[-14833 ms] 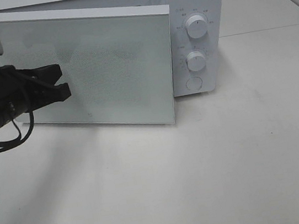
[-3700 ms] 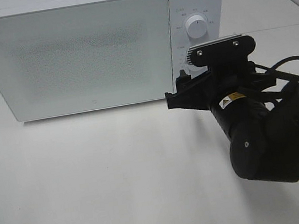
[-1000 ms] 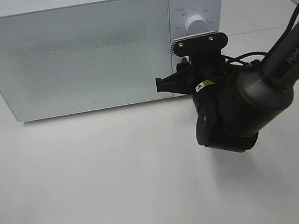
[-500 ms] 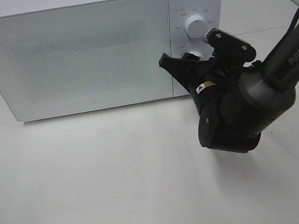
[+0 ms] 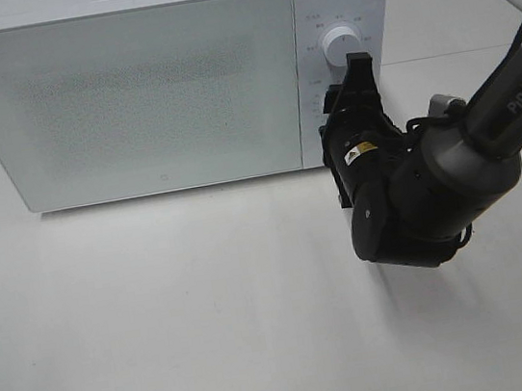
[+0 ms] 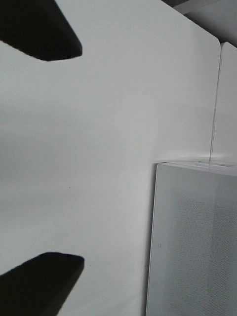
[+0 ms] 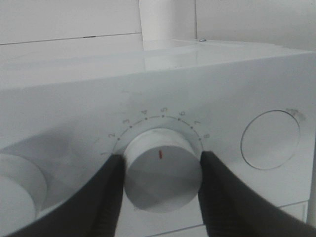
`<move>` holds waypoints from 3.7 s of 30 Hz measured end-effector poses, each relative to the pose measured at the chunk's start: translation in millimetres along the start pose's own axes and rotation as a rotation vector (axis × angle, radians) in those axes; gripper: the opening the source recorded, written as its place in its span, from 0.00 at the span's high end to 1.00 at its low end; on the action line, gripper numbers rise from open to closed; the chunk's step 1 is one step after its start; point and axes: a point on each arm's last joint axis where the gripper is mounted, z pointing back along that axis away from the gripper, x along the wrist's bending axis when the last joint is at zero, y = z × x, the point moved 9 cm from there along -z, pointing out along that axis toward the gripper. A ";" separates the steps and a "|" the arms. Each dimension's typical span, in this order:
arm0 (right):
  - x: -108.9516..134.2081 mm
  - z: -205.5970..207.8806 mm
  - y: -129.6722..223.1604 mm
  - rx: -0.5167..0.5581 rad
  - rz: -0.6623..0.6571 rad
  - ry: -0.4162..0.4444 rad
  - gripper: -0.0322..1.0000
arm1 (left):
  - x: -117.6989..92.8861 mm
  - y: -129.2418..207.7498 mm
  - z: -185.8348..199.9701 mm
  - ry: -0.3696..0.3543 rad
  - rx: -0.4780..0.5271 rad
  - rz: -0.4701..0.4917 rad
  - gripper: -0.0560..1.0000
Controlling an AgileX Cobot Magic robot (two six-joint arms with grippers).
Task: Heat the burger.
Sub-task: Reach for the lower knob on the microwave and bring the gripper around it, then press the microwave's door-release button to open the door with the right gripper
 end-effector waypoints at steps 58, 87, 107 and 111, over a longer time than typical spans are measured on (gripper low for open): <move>28.3 56.3 0.0 0.241 0.566 0.122 0.31 | 0.0 0.0 0.0 0.000 0.000 0.000 0.03; 67.1 116.0 -68.1 0.840 1.517 0.337 0.30 | 0.0 0.0 0.0 0.000 0.000 0.000 0.03; 112.9 226.5 -118.8 0.923 1.677 0.464 0.21 | 0.0 0.0 0.0 0.000 0.000 0.000 0.03; 111.2 239.1 -129.4 0.883 1.697 0.468 0.22 | 0.0 0.0 0.0 0.000 0.000 0.000 0.03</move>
